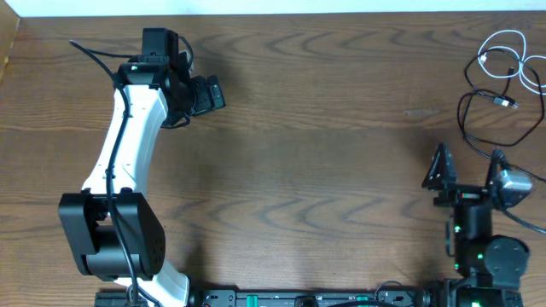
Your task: Untangle cables
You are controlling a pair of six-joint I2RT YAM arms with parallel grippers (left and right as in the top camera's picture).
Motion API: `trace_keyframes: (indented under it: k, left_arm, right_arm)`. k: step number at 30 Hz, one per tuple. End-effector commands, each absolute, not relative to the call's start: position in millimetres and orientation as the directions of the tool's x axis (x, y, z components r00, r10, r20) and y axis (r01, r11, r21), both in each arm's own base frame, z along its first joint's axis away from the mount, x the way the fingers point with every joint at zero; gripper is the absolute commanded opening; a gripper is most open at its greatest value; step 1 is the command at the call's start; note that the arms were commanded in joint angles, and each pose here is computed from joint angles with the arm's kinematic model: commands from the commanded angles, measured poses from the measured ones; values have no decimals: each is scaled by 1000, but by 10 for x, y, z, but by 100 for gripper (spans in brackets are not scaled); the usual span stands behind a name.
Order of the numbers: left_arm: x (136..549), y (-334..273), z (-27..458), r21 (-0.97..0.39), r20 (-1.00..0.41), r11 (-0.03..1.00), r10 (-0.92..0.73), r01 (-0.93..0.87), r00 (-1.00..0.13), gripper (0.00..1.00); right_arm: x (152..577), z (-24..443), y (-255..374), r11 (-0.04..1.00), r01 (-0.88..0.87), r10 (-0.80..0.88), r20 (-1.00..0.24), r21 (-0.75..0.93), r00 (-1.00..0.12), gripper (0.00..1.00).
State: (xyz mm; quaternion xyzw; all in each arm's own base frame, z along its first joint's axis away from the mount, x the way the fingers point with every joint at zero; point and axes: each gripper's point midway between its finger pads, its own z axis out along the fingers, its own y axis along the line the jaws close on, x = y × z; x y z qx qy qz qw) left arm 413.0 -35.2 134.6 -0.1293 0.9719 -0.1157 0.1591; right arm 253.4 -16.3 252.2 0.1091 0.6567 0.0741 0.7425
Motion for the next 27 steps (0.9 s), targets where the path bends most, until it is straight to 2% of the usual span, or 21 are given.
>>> trace_keyframes:
  k: [1,6,10,14,17,27]
  left_arm:
    - [4115,-334,1319,-260,-272,939,-294,-225,-916,98]
    - [4115,-334,1319,-260,-272,939,-294,-225,-916,98]
    - [4115,-334,1319,-260,-272,939,-294,-225,-916,98]
    - [4114,-335,1319,-260,-271,939,-295,-225,-916,98]
    - [4114,-335,1319,-260,-272,939,-294,-224,-916,98]
    - [4115,-335,1321,-260,-272,939,-294,-224,-916,98]
  right_arm:
    - [2500,2300,-248,946,84,301,-943,314,141,99]
    - [2480,2089,-217,955,73,276,-952,287,133,99]
    - [2459,2045,1,996,-21,92,-989,90,118,99]
    - [2445,1972,202,989,-114,-78,-992,-90,100,99]
    - [2450,1594,204,990,-128,-72,-996,-65,-54,99]
    - [2456,1571,194,991,-123,-67,-996,-58,-66,99]
